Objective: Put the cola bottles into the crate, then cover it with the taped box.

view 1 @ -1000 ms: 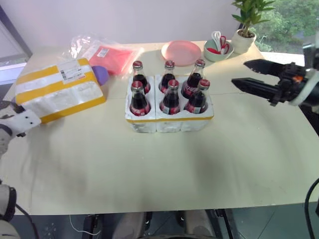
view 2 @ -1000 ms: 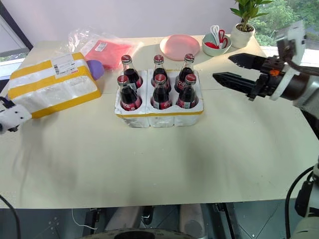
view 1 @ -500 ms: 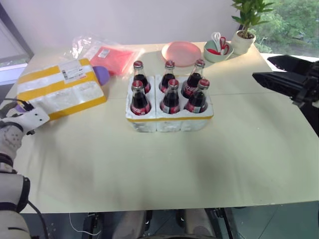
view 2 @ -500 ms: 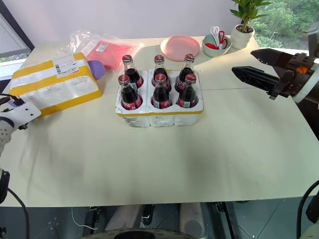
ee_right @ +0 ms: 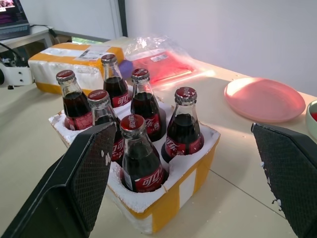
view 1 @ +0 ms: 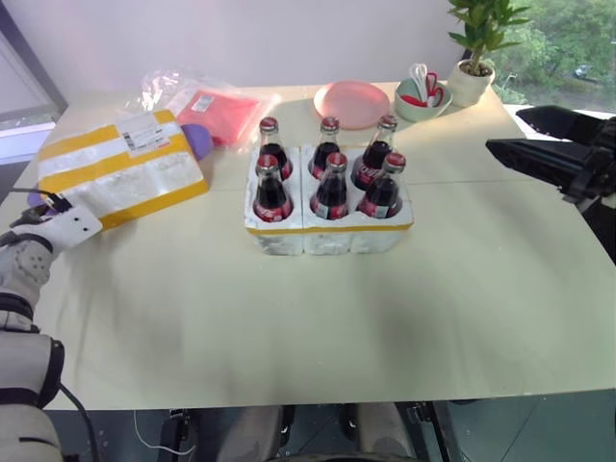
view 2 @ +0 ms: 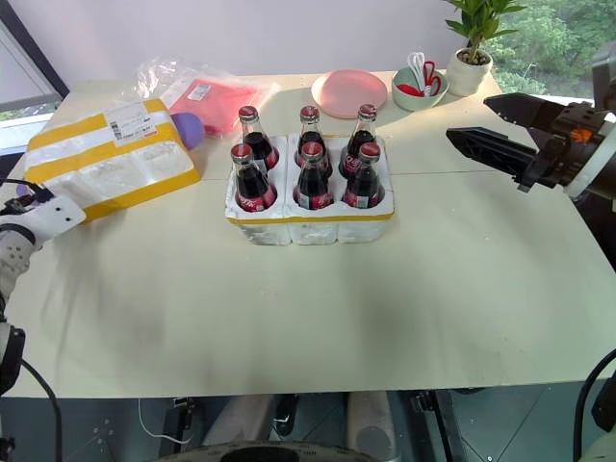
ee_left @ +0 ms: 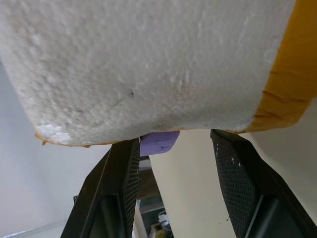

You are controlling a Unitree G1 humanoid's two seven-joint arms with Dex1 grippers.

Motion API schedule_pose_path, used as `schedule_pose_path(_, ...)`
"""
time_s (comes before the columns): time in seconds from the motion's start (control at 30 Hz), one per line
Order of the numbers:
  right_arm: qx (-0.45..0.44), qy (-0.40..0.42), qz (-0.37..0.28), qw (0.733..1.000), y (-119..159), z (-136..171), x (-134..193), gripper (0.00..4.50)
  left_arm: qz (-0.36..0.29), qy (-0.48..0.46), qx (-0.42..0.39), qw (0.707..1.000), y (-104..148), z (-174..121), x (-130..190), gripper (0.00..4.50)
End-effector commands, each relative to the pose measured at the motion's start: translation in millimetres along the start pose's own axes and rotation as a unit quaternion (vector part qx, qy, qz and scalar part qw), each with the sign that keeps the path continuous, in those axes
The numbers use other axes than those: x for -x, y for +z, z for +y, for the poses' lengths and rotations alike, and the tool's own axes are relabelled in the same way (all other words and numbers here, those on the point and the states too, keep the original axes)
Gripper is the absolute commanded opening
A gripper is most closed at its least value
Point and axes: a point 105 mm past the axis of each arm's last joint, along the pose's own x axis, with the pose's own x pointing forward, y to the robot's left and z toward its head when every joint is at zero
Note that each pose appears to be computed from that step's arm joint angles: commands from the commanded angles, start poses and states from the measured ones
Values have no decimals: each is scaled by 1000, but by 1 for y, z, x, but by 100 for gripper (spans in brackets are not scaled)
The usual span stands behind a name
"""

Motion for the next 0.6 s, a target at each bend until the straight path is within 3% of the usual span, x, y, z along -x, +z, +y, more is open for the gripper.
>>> schedule_pose_path(0.03, 20, 7, -19, 1000, 9, 6, 0, 450, -6, 6, 16, 1000, -6, 8, 4, 218)
schedule_pose_path(0.1, 18, 9, -20, 1000, 8, 6, -2, 450, -12, 4, 19, 1000, -5, 7, 5, 161)
schedule_pose_path(0.2, 14, 13, -22, 1000, 5, 6, -6, 450, -14, 4, 17, 1000, -5, 7, 5, 35)
schedule_pose_path(0.6, 6, 25, -26, 999, -2, 7, -14, 450, -33, 24, 28, 999, -2, 21, 7, 35)
